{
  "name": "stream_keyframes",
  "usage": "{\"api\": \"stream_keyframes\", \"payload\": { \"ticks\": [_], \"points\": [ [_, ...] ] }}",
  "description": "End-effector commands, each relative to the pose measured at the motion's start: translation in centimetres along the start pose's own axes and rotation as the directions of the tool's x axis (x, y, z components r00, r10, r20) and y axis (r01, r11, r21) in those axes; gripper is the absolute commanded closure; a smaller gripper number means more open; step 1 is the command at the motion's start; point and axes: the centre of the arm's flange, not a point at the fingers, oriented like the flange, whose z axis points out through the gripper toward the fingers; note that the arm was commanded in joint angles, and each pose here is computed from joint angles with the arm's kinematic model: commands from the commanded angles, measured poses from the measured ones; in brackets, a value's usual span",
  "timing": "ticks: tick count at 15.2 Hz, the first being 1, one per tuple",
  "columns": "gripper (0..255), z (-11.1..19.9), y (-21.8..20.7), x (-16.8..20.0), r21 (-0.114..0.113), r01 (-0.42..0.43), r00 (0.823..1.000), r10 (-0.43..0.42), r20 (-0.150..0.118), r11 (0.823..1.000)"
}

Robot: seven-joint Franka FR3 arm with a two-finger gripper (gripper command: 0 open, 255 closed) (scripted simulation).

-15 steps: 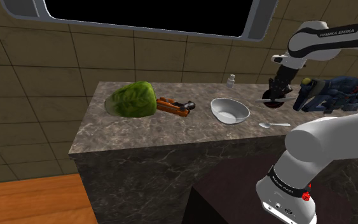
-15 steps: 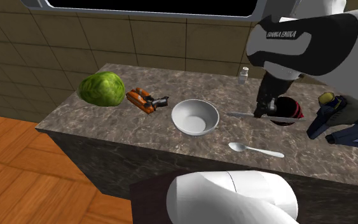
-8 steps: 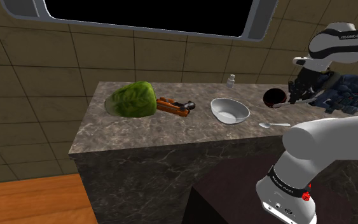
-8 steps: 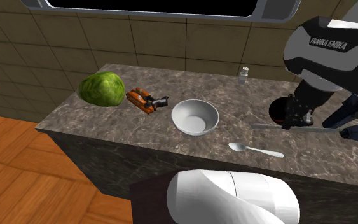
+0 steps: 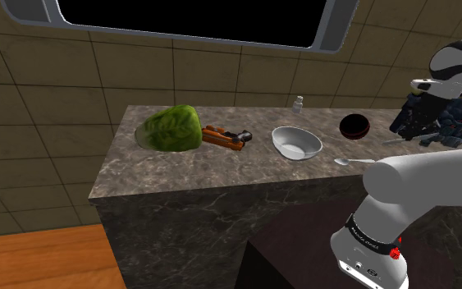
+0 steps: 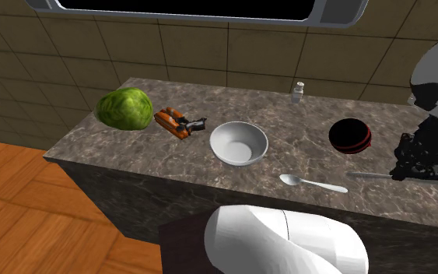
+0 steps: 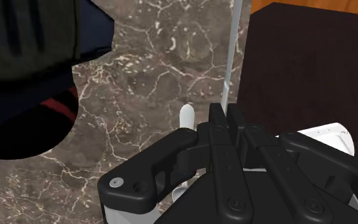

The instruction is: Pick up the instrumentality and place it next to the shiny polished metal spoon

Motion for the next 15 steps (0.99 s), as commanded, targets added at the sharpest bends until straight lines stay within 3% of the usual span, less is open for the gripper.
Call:
{"api": "stream_keyframes", "payload": {
  "ticks": [1, 3, 15],
  "points": [
    [255, -0.1, -1.1, -2.2, 0.001, 0.001, 1.000, -0.001, 0.000, 1.000],
    [255, -0.2, -2.1, -4.1, 0.001, 0.001, 1.000, -0.001, 0.000, 1.000],
    [255, 6.1, -2.1, -4.5, 0.001, 0.001, 1.000, -0.001, 0.000, 1.000]
  ]
}}
